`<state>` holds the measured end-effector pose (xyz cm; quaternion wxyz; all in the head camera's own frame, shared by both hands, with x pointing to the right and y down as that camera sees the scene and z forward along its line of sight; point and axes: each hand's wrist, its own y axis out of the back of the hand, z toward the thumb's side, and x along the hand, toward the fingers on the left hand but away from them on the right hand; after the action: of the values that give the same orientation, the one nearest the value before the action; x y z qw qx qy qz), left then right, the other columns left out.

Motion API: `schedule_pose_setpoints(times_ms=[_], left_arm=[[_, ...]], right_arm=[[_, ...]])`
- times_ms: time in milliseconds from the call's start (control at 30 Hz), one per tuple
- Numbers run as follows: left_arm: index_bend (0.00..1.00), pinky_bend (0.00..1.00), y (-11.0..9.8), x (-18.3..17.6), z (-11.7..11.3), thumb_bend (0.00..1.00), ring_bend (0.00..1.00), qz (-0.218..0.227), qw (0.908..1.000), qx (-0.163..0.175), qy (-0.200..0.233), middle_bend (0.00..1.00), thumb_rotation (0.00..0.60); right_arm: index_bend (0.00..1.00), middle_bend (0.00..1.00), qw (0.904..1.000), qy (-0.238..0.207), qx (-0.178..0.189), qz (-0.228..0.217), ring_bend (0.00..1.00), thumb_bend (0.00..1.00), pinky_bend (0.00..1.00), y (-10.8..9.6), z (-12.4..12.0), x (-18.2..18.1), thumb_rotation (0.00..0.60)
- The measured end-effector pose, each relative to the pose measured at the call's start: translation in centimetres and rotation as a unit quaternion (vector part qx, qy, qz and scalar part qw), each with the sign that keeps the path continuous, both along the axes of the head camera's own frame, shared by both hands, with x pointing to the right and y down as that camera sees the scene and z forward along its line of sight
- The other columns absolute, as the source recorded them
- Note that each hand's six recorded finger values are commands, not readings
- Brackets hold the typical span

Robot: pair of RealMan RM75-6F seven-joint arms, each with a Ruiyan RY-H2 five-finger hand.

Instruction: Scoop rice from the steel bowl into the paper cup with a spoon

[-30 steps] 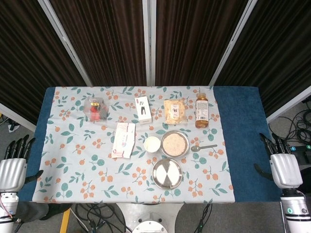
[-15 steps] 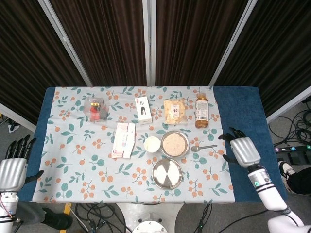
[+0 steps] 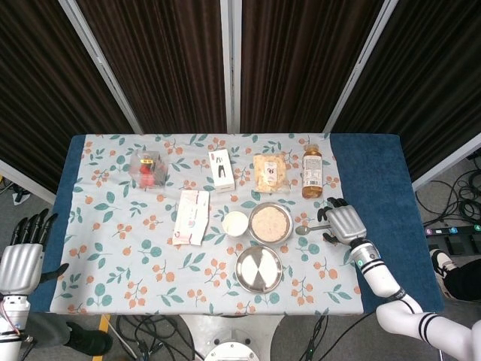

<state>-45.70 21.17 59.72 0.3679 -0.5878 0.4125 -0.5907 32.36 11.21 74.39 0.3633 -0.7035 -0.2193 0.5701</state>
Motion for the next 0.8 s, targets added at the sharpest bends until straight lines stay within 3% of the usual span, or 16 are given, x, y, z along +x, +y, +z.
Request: schedule_pose_setpoints(times_ms=[233,800], left_arm=[[0.07,0.06,0.1,-0.1,0.2,0.05,0.0,-0.003,1.0,-0.004,0.001,0.07,0.6],[0.07,0.06,0.1,-0.2,0.8,0.05,0.0,-0.005,1.0,-0.008,0.003,0.07,0.6]], right_arm=[[0.48,0.46,1.0,0.007,-0.006,-0.002,0.16,0.25,0.19,-0.2,1.6,-0.4,0.6],[0.49,0.5,0.9997,0.018,-0.014,-0.01,0.18,0.26,0.19,-0.1,2.2,-0.3,0.6]])
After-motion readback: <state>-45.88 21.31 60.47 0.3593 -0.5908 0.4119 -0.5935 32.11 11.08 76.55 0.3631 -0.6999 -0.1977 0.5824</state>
